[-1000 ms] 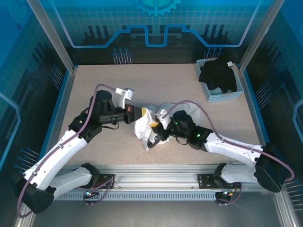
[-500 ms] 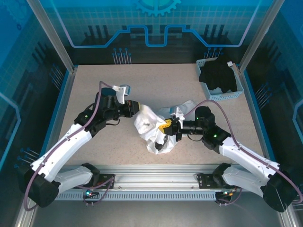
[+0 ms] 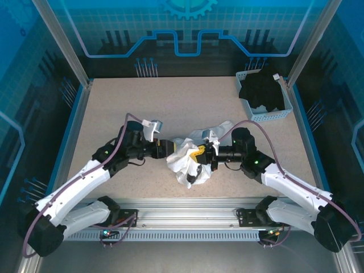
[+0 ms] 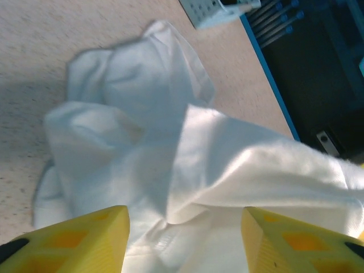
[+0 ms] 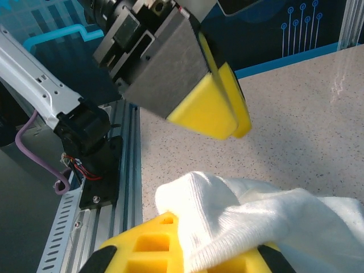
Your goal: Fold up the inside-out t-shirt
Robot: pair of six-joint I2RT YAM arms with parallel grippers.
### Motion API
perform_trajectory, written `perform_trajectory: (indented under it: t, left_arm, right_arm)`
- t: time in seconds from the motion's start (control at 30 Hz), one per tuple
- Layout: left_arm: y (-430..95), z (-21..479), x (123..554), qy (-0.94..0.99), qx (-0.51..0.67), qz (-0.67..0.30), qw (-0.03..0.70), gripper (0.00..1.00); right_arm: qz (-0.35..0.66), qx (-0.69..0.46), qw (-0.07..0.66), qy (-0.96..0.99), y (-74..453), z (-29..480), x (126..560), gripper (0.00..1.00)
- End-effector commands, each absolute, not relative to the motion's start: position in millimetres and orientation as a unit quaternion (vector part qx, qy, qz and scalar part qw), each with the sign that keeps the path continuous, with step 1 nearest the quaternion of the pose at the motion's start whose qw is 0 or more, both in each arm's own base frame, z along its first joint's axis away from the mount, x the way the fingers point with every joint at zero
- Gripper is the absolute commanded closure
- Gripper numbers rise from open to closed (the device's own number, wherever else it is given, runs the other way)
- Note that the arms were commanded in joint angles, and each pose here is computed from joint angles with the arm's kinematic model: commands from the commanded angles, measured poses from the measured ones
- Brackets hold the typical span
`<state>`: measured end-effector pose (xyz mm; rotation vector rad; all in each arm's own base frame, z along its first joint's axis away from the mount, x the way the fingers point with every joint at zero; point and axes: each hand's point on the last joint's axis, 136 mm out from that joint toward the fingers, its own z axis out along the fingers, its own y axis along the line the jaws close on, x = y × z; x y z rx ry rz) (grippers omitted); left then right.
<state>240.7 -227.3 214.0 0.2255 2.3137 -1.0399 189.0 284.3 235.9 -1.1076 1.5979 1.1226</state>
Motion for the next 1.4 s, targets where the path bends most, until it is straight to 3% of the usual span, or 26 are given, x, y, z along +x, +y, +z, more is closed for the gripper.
perform_trajectory:
  t: [0.0,0.23,0.37,0.47,0.57,0.6,0.63,0.8,1.0,1.2,1.37]
  left_arm:
    - [-229,203,248,0.887,0.096,-0.36,0.273,0.4]
    - [-249,176,232,0.898,0.14,-0.361,0.211,0.25]
    - [-267,168,229,0.895,0.163,-0.375,0.178,0.25]
    - [-284,166,234,0.886,0.171,-0.399,0.16,0.44]
    - [-294,182,241,0.872,0.175,-0.425,0.171,0.87]
    - [-293,191,242,0.865,0.176,-0.431,0.186,0.98]
    - [-291,202,242,0.857,0.176,-0.44,0.202,1.0]
    - [-269,262,233,0.794,0.164,-0.52,0.269,1.0]
    - [-259,307,209,0.727,0.19,-0.591,0.294,1.0]
    - [-257,317,203,0.711,0.204,-0.597,0.31,1.0]
    - [-253,294,215,0.755,0.181,-0.553,0.302,1.0]
  right_arm:
    - [0.446,-0.453,0.445,0.63,282,242,190,1.0]
    - [0.433,-0.452,0.45,0.637,276,239,191,1.0]
    - [0.432,-0.451,0.451,0.638,276,239,192,1.0]
    - [0.43,-0.451,0.451,0.639,275,239,192,1.0]
    - [0.411,-0.45,0.451,0.652,270,232,194,1.0]
    - [0.398,-0.447,0.453,0.661,266,229,196,1.0]
    - [0.382,-0.44,0.456,0.673,261,226,199,1.0]
    - [0.318,-0.404,0.47,0.717,237,213,216,1.0]
    - [0.311,-0.38,0.47,0.733,236,207,225,1.0]
    - [0.289,-0.344,0.464,0.763,232,197,243,0.97]
    - [0.24,-0.276,0.458,0.81,211,196,263,0.85]
